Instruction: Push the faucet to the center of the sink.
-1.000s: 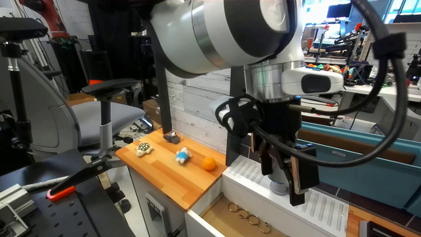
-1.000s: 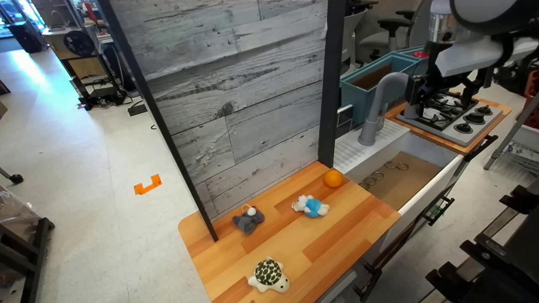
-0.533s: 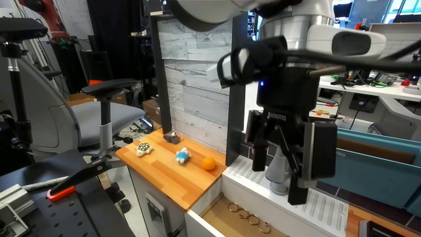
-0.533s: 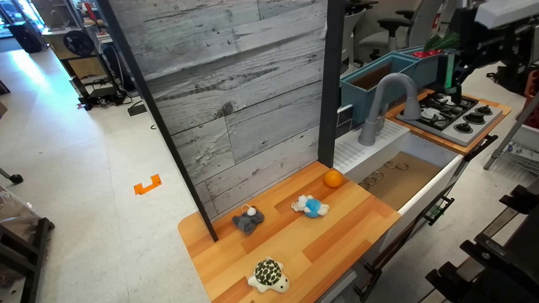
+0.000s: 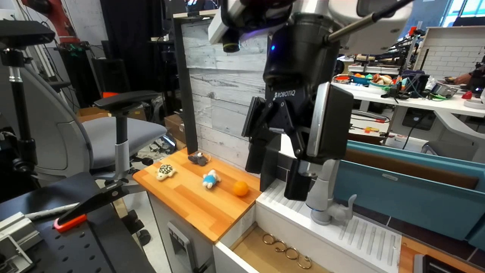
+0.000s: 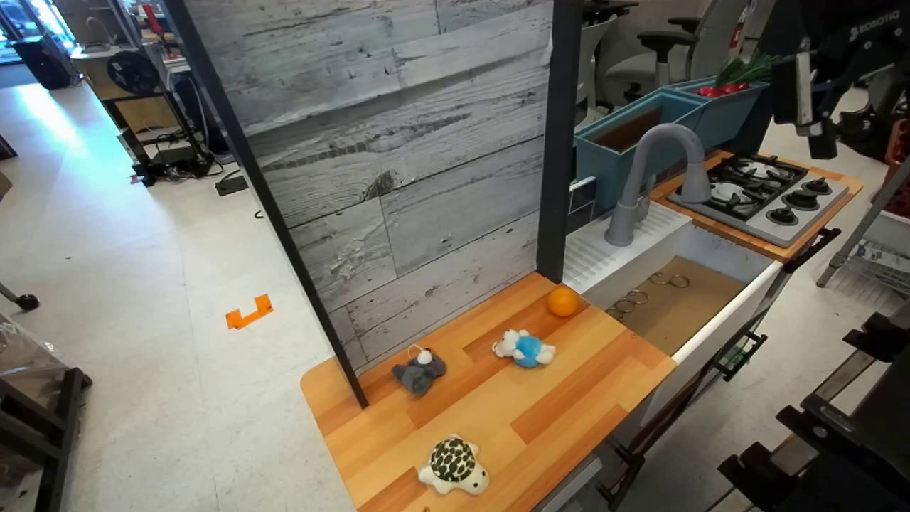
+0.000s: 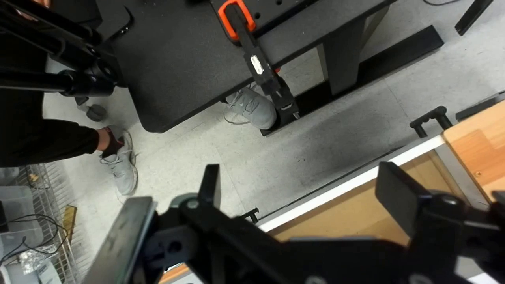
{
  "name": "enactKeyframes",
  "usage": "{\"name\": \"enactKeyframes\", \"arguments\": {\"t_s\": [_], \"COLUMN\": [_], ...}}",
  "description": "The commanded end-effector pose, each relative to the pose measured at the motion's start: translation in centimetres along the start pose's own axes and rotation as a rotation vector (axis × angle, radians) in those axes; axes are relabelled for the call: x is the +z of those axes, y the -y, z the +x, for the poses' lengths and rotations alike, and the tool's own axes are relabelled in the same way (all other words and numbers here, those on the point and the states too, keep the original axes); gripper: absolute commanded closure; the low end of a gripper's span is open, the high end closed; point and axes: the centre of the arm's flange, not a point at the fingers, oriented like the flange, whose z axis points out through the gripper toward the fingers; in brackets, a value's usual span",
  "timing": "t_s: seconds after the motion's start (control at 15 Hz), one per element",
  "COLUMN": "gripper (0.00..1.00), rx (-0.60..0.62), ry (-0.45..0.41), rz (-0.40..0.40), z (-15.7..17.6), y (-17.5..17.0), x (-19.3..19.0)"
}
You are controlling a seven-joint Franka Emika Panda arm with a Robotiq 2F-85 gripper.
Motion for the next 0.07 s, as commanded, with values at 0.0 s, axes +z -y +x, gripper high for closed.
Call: {"name": "enactKeyframes", "arguments": {"t_s": [0.0], "gripper": [0.00], "rx": [0.002], "ry": [0.002], "rz": [0.000], "z": [0.06], "y": [-0.13], "x": [0.10]}}
